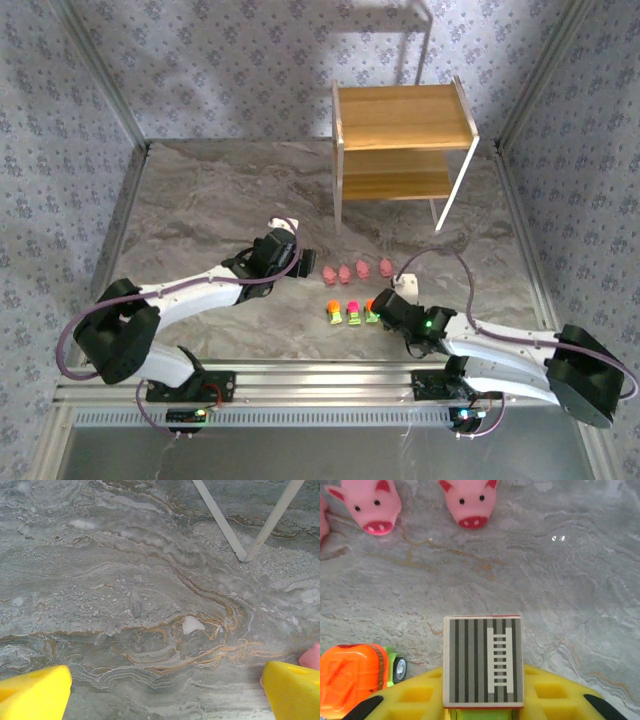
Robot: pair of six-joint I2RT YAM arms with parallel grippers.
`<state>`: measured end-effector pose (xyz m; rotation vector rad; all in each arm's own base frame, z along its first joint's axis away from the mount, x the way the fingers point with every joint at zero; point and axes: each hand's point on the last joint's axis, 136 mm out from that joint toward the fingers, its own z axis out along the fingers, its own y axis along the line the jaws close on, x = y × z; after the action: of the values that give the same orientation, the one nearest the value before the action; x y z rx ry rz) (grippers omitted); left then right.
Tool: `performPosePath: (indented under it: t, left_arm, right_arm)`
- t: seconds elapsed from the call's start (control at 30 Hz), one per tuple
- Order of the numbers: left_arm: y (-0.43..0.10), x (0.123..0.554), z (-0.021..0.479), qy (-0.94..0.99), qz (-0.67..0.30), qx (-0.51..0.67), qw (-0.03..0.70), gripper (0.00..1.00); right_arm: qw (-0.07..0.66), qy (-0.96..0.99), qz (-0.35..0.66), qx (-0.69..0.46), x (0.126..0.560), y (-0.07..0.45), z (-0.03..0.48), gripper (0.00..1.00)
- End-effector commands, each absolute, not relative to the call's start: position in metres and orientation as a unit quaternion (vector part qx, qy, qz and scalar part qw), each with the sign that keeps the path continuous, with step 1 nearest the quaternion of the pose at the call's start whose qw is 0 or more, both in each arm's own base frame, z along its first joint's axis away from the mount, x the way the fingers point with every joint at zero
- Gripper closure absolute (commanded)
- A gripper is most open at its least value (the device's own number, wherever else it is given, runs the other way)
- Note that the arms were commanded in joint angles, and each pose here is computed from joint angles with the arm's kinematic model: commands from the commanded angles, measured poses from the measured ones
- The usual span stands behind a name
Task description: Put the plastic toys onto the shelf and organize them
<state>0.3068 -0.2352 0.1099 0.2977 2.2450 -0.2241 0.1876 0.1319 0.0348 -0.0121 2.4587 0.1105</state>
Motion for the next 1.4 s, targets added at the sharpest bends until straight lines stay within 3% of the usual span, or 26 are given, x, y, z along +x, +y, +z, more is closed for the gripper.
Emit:
performPosePath:
  t: [0.0,0.47,0.77,1.37]
  left_arm:
    - [-0.241,0.311,0.120,0.893,-0.105,0.112,0.422,0.03]
    - [-0.264,0.296,0.137,0.867,-0.185,0.160,0.434,0.05]
    - [-0.297,0.275,0.139,0.849,-0.248,0.234,0.403,0.13]
    - [-0.323,0.262,0.125,0.869,-0.243,0.285,0.323,0.12]
  right_arm:
    - [0.345,0.938,0.027,0.006,0.189,0.124,0.049,0.72]
    - [0.370,0.929,0.016,-0.011,0.219,0.133,0.105,0.74]
    - [0.380,0.925,0.016,-0.010,0.254,0.129,0.143,0.75]
    - [0.391,0.920,0.003,0.033,0.310,0.088,0.190,0.76]
